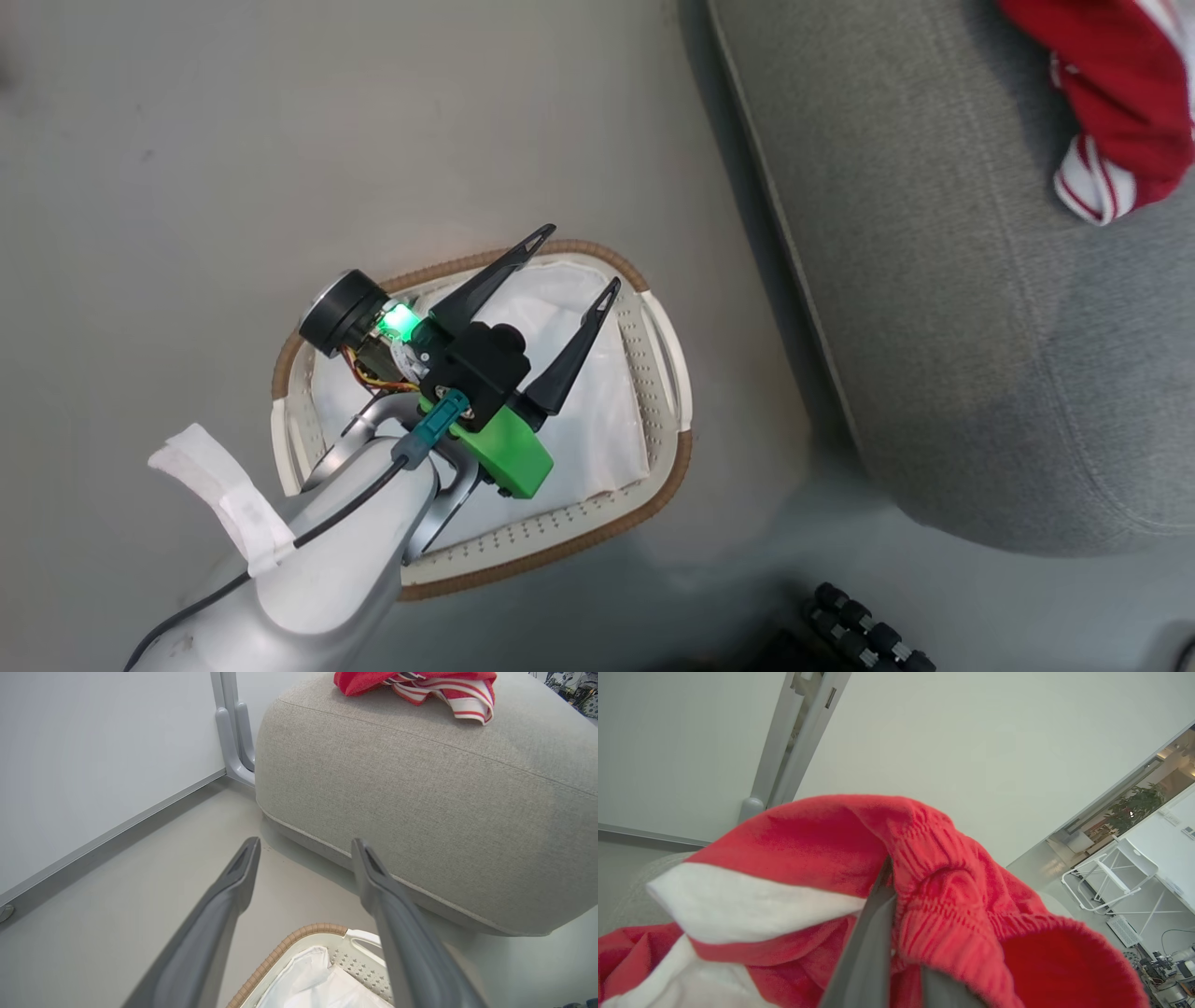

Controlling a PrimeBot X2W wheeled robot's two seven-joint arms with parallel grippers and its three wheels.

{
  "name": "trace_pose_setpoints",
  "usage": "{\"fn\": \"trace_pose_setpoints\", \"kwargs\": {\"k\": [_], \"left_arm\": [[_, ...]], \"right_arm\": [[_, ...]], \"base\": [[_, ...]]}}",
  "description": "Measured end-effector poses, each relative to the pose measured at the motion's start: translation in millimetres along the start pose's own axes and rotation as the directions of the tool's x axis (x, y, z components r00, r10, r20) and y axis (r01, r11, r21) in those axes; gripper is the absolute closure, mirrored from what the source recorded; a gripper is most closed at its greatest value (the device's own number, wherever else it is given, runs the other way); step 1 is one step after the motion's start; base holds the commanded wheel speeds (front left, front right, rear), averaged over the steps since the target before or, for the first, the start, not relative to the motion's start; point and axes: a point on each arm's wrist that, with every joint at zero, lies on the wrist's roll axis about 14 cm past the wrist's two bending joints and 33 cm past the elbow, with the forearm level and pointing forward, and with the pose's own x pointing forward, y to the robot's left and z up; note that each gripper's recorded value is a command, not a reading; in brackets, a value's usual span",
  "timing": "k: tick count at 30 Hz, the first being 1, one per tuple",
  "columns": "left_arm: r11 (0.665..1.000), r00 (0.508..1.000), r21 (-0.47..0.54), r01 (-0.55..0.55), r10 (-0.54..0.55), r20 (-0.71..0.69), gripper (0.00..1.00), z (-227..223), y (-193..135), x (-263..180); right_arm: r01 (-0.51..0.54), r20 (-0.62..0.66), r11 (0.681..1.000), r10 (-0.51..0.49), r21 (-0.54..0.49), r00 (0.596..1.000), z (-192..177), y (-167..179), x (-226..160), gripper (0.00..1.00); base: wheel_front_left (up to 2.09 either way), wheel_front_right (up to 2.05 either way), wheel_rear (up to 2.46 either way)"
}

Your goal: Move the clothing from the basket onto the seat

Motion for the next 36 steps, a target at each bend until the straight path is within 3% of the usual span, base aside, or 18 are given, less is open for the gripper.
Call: {"fn": "trace_pose_setpoints", "kwargs": {"k": [4,6,7,8,9,15,23,36], "left_arm": [[0.999,1.0,-0.039,-0.014,0.013,-0.029,0.0,-21,5,-3],[0.999,0.999,-0.052,-0.015,0.012,-0.053,0.0,-32,7,-5],[0.999,0.998,-0.051,-0.011,0.008,-0.061,0.0,-35,7,-6],[0.999,0.998,-0.05,-0.005,0.002,-0.066,0.0,-37,6,-5],[0.999,0.998,-0.051,-0.001,-0.003,-0.069,0.0,-38,4,-5],[0.998,0.996,-0.059,0.02,-0.024,-0.08,0.0,-39,-7,-5],[0.998,1.0,-0.06,0.027,-0.028,-0.015,0.0,-5,-23,1],[0.988,0.983,-0.095,-0.125,0.137,0.125,0.0,73,-20,-14]], "right_arm": [[-0.067,-0.126,0.996,0.074,0.065,0.989,-59,55,-10,1.0],[-0.093,-0.169,0.991,0.109,0.095,0.98,-80,79,-18,0.84],[-0.094,-0.175,0.99,0.112,0.107,0.978,-83,82,-21,0.59],[-0.095,-0.176,0.989,0.114,0.11,0.978,-84,84,-23,0.52],[-0.096,-0.176,0.99,0.114,0.106,0.978,-84,83,-25,0.0],[-0.09,-0.181,0.991,0.108,0.101,0.978,-85,77,-49,0.0],[-0.09,-0.153,0.988,0.109,0.123,0.982,-69,69,-89,0.0],[-0.048,0.045,0.988,0.042,0.148,0.998,10,20,-116,0.0]], "base": [[0.0,0.0,0.0],[0.0,0.0,0.0],[0.0,0.0,0.0],[0.0,0.0,0.0],[0.0,0.0,0.0],[0.0,0.0,0.0],[0.0,0.0,0.0],[0.0,0.0,0.0]]}}
